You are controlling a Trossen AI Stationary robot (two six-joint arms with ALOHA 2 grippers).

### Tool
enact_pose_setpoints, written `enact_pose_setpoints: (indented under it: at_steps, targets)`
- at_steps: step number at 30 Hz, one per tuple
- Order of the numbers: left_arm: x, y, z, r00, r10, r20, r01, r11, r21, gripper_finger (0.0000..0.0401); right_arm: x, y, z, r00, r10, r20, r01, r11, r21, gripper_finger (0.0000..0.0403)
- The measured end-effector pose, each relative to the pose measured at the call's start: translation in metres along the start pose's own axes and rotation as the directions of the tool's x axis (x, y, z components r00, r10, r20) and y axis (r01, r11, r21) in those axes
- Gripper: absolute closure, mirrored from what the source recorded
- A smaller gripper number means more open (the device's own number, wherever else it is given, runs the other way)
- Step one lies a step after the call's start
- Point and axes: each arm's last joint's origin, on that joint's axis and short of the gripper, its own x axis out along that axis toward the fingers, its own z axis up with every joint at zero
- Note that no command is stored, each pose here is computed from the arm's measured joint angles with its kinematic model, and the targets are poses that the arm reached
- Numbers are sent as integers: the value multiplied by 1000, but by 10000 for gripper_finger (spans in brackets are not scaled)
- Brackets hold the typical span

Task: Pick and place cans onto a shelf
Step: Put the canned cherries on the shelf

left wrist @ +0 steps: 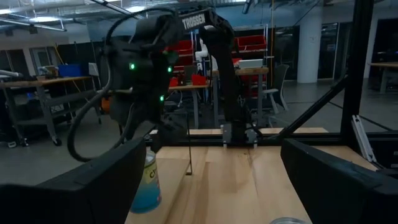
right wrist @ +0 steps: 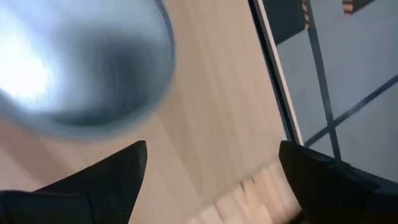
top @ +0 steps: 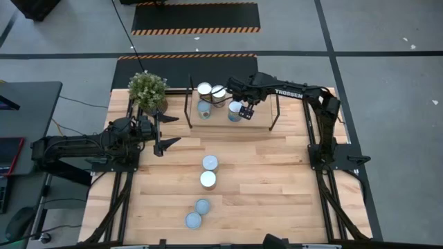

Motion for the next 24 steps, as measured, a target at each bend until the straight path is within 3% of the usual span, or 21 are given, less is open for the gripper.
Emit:
enact_pose_setpoints:
  at_steps: [6, 15, 20, 24]
  targets:
    - [0, 0, 0, 1000, 0, 1, 0, 1000, 5, 23, 16, 11, 8, 992, 80, 95, -82, 996, 19, 30]
    - [0, 0, 0, 1000, 0, 2, 0, 1000, 8, 23, 7, 35, 19, 963, 141, 231, -141, 990, -15, 30]
    - [0, 0, 0, 1000, 0, -2, 0, 1000, 8, 23, 4, 35, 8, 987, 112, 115, -108, 993, -37, 30]
    - [0, 0, 0, 1000, 0, 5, 0, 1000, 8, 23, 8, 28, 8, 994, -12, 108, 13, 1000, -14, 30]
